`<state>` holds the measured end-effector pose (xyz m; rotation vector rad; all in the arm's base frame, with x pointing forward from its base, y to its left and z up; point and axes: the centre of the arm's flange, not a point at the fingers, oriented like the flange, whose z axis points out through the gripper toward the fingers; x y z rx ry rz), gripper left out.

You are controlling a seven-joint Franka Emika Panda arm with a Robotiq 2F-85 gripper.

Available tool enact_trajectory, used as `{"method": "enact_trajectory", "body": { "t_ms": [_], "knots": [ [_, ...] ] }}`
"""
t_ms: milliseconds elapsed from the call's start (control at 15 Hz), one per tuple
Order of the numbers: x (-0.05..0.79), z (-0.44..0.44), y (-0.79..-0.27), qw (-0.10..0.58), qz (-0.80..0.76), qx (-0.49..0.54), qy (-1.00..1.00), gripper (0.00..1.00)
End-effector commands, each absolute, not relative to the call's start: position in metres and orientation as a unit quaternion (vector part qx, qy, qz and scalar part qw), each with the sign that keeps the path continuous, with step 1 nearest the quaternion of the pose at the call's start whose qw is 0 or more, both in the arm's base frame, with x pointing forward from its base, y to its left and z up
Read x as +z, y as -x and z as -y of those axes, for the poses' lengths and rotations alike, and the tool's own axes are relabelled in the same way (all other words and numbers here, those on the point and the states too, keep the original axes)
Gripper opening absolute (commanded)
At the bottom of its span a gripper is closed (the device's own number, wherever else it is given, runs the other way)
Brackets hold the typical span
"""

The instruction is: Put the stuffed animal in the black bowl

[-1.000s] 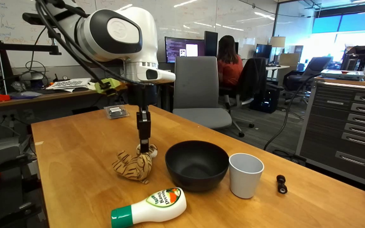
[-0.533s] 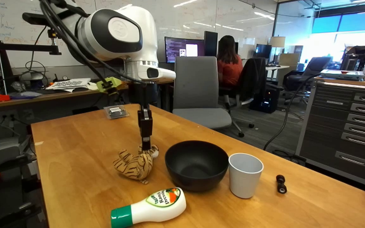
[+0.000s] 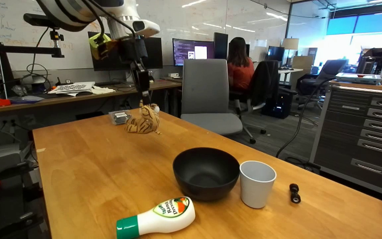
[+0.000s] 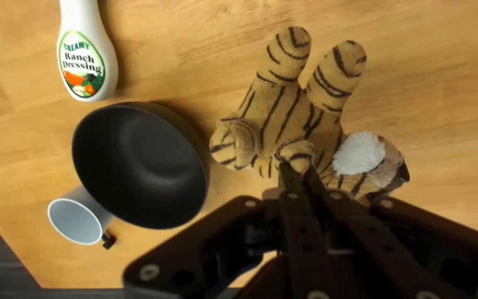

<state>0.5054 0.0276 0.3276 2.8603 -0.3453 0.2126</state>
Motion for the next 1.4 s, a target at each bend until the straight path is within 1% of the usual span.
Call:
{"method": "enact_trajectory", "body": {
  "t_ms": [0, 667, 1067, 1333],
  "knots": [
    [0.374, -0.049, -0.486, 0.122, 0.103, 0.107, -0.981, 0.03],
    [0.473, -0.048, -0.486, 0.058, 0.155, 0.204, -0.965, 0.03],
    [0.523, -0.010, -0.498, 0.032, 0.229, 0.247, -0.941, 0.02],
    [0.545, 0.022, -0.509, 0.028, 0.290, 0.273, -0.917, 0.01]
  ]
}}
